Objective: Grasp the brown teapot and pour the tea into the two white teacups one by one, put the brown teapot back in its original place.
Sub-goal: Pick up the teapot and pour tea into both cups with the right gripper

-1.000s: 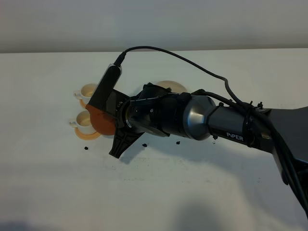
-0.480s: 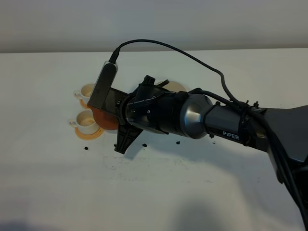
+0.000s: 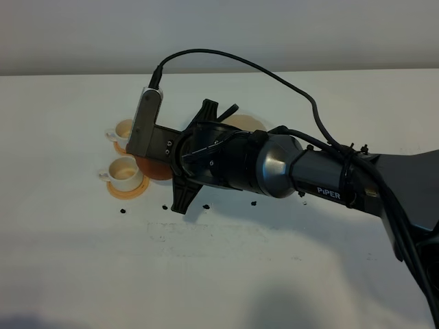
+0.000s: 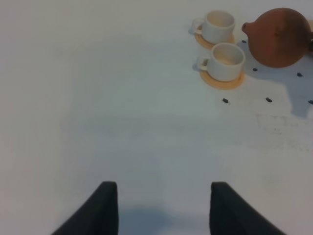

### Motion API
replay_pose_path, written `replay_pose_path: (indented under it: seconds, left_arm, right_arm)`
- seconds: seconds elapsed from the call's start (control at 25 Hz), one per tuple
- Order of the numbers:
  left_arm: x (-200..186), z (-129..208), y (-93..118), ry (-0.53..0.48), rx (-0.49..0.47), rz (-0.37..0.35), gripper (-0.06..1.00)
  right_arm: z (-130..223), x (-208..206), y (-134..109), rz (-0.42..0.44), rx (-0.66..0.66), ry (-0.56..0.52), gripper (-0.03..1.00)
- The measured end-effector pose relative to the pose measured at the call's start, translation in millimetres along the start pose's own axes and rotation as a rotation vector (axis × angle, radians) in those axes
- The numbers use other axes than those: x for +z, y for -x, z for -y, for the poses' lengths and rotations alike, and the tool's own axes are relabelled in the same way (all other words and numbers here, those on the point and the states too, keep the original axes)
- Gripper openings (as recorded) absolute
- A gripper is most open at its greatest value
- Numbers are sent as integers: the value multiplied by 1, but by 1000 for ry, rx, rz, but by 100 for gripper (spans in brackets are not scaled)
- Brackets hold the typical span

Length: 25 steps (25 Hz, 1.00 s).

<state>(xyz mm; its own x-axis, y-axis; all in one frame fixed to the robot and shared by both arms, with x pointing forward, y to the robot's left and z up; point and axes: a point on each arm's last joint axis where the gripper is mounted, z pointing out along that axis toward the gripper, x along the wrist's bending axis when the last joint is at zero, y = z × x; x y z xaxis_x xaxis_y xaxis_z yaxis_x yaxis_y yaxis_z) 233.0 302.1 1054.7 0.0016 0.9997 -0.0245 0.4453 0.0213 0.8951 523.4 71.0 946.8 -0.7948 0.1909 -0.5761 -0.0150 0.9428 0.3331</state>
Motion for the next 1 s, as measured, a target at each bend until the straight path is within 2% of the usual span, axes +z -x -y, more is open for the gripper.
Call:
replay_pose_path:
  seconds: [1.0]
  left_arm:
    - [0, 0, 0, 0, 0, 0, 45]
  right_arm:
    - [-9, -5, 0, 105, -204, 21, 9]
